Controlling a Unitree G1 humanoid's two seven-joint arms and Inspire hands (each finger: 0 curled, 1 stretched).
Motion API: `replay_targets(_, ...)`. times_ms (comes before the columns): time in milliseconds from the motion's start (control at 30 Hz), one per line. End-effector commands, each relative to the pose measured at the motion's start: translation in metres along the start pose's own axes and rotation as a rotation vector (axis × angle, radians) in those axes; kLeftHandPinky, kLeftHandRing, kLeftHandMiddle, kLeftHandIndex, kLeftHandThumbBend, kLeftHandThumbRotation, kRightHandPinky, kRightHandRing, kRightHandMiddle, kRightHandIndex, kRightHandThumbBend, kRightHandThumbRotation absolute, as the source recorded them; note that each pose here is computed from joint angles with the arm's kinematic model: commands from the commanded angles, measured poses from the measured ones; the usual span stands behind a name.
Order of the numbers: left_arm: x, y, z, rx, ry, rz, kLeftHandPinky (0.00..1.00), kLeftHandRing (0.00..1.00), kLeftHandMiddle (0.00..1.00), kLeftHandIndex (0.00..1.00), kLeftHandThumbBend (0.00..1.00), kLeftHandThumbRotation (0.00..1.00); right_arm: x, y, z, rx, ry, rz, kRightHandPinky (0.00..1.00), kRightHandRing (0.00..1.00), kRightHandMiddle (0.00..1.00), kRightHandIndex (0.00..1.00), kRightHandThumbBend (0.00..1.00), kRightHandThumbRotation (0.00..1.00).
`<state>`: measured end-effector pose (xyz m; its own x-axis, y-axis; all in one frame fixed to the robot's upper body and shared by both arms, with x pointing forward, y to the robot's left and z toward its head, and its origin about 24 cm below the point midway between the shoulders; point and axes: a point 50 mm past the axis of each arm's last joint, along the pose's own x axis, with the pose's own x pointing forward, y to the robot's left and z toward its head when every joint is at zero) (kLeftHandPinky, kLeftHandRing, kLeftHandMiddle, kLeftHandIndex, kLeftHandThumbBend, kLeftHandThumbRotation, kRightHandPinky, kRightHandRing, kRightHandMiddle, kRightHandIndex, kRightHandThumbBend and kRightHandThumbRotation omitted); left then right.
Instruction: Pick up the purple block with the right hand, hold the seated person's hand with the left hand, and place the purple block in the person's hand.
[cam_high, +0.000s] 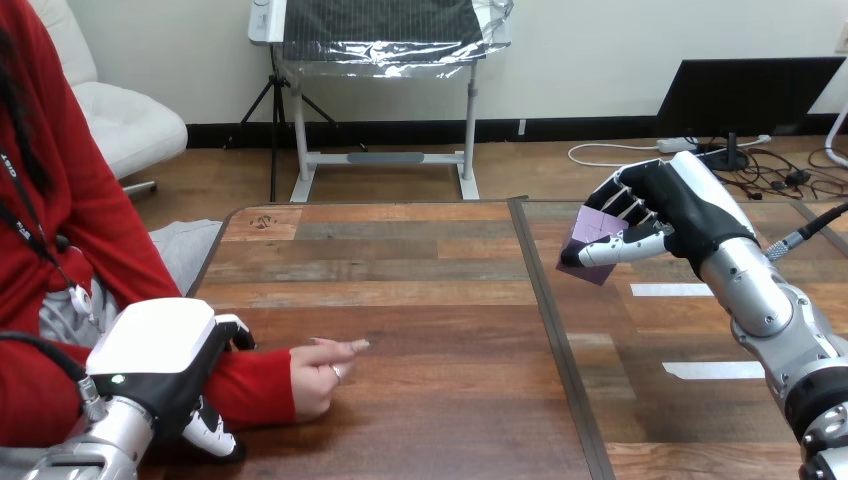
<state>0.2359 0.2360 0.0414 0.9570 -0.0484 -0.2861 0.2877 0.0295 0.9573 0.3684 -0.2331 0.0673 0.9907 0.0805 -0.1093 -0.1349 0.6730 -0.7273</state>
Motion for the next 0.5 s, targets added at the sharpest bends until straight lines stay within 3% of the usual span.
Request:
replay_targets(0,0.0057,0.0050,-0.0034,0.047,0.017,0.014,0.73,0.77,0.79,0.75,0.97,0.05,0.0078,-0.0235,0.0242,-0.005,-0.105,-0.080,0.40,0.44,0.48,0.49,0.76,0.00)
replay_targets(267,0.0050,0.0073,-0.0029,0.036,0.018,0.041,0.73,0.79,0.80,0.77,0.96,0.05,0.0078,-0.0237,0.0242,-0.002,-0.104,-0.078,0.40,0.44,0.48,0.49,0.76,0.00)
replay_targets(467,0.0033,0.0111,-0.0036,0.006,0.004,0.097,0.71,0.77,0.79,0.76,0.98,0.03,0.0081,-0.0246,0.0244,-0.002,-0.102,-0.074,0.41,0.44,0.48,0.49,0.76,0.00)
